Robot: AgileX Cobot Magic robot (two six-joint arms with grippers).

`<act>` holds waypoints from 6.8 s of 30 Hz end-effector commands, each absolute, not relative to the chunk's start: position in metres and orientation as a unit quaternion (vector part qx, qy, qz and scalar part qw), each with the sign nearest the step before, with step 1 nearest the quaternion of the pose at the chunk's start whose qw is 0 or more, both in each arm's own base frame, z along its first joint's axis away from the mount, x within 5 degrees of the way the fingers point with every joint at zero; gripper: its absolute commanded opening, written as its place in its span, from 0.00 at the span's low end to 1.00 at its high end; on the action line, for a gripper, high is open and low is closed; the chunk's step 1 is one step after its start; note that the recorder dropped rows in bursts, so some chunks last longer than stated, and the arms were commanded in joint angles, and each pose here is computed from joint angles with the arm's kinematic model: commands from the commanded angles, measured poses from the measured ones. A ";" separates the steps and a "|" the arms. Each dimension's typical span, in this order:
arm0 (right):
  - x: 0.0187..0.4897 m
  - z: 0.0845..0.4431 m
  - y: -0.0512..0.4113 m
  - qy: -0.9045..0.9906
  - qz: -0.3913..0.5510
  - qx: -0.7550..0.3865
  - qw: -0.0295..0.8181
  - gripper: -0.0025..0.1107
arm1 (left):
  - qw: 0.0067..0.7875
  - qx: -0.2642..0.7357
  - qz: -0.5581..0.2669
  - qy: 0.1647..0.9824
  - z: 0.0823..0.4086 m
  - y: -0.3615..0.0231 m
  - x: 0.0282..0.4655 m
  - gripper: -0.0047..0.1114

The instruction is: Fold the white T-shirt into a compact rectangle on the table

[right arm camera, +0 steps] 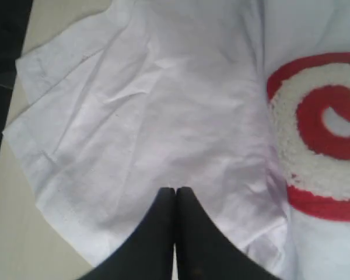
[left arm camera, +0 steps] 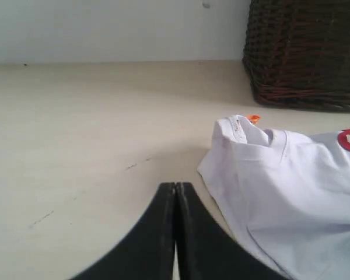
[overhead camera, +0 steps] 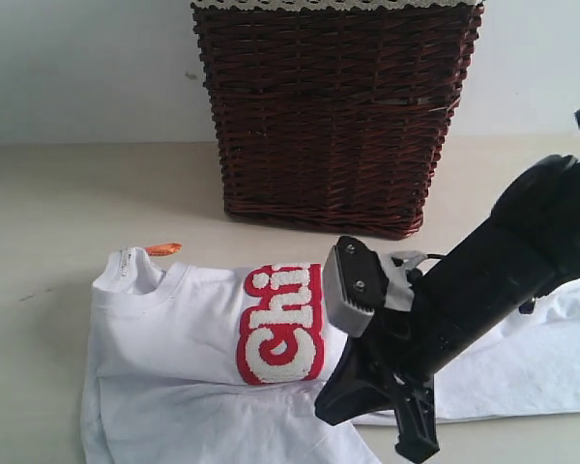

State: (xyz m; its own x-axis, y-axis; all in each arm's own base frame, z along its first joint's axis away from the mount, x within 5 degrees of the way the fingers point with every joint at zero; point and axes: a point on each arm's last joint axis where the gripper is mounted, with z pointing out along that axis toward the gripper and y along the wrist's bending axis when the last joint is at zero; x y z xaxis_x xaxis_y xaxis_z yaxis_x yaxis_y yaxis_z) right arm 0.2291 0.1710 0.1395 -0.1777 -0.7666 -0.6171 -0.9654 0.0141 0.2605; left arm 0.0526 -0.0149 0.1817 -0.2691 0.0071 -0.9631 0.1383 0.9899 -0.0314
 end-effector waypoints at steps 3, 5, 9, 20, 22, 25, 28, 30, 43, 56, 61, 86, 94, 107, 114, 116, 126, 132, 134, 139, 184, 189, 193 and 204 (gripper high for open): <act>0.217 0.133 0.190 0.623 0.294 -0.705 0.170 0.22 | 0.609 0.041 -0.051 0.790 0.182 -0.014 0.053 0.04; 0.211 0.127 0.200 0.612 0.286 -0.719 0.163 0.35 | 0.609 0.041 -0.051 0.790 0.182 -0.014 0.053 0.04; 0.199 0.114 0.213 0.595 0.280 -0.740 0.139 0.45 | 0.609 0.041 -0.051 0.790 0.182 -0.014 0.053 0.04; 0.191 0.101 0.221 0.583 0.269 -0.758 0.118 0.32 | 0.609 0.041 -0.051 0.790 0.182 -0.014 0.053 0.04; 0.191 0.101 0.221 0.581 0.268 -0.759 0.117 0.21 | 0.609 0.041 -0.051 0.790 0.182 -0.014 0.053 0.04; 0.191 0.101 0.221 0.589 0.269 -0.754 0.114 0.03 | 0.609 0.041 -0.051 0.790 0.182 -0.014 0.053 0.04; 0.190 0.100 0.220 0.598 0.269 -0.747 0.108 0.02 | 0.609 0.041 -0.051 0.790 0.182 -0.014 0.053 0.04; 0.190 0.100 0.220 0.605 0.268 -0.742 0.104 0.02 | 0.609 0.041 -0.051 0.790 0.182 -0.014 0.053 0.04; 0.183 0.135 0.228 0.581 0.349 -0.733 0.063 0.03 | 0.609 0.041 -0.051 0.790 0.182 -0.014 0.053 0.04; 0.163 0.124 0.237 0.515 0.266 -0.815 0.027 0.54 | 0.609 0.041 -0.051 0.790 0.182 -0.014 0.053 0.04; 0.163 0.112 0.234 0.527 0.224 -0.820 -0.008 0.53 | 0.609 0.041 -0.051 0.790 0.182 -0.014 0.053 0.04; 0.164 0.137 0.248 0.579 0.271 -0.769 -0.003 0.02 | 0.609 0.041 -0.051 0.790 0.182 -0.014 0.053 0.04; 0.178 0.153 0.272 0.618 0.307 -0.721 0.070 0.02 | 0.609 0.041 -0.051 0.790 0.182 -0.014 0.053 0.04; 0.156 0.151 0.269 0.576 0.409 -0.706 -0.047 0.02 | 0.609 0.041 -0.051 0.790 0.182 -0.014 0.053 0.04; 0.154 0.152 0.267 0.559 0.415 -0.715 -0.056 0.06 | 0.609 0.041 -0.051 0.790 0.182 -0.014 0.053 0.04; 0.158 0.148 0.268 0.570 0.395 -0.720 -0.038 0.15 | 0.609 0.041 -0.051 0.790 0.182 -0.014 0.053 0.04; 0.162 0.169 0.271 0.575 0.380 -0.724 0.034 0.54 | 0.609 0.041 -0.051 0.790 0.182 -0.014 0.053 0.04; 0.202 0.209 0.279 0.563 0.216 -0.759 0.245 0.54 | 0.609 0.041 -0.051 0.790 0.182 -0.014 0.053 0.04; 0.224 0.213 0.286 0.577 0.165 -0.740 0.303 0.54 | 0.609 0.041 -0.051 0.790 0.182 -0.014 0.053 0.04; 0.263 0.189 0.309 0.621 0.156 -0.703 0.309 0.54 | 0.609 0.041 -0.051 0.790 0.182 -0.014 0.053 0.04; 0.326 0.159 0.322 0.762 0.258 -0.561 0.196 0.36 | 0.609 0.041 -0.051 0.790 0.182 -0.014 0.053 0.04; 0.317 0.110 0.306 0.761 0.146 -0.629 0.065 0.02 | 0.609 0.041 -0.051 0.790 0.182 -0.014 0.053 0.04; 0.319 0.093 0.298 0.733 0.102 -0.671 0.037 0.02 | 0.609 0.041 -0.051 0.790 0.182 -0.014 0.053 0.04; 0.271 0.094 0.308 0.632 0.199 -0.741 -0.106 0.02 | 0.609 0.041 -0.051 0.790 0.182 -0.014 0.053 0.04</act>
State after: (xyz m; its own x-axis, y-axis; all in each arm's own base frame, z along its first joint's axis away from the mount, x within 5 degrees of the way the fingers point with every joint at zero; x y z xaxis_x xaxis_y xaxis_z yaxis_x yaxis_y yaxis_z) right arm 0.2873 0.3056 0.1058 0.0570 -0.9821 -0.1795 -0.9431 -0.1119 0.3130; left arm 0.0528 -0.0146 0.1823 -0.2626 0.0061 -0.9649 0.1346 0.9904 -0.0304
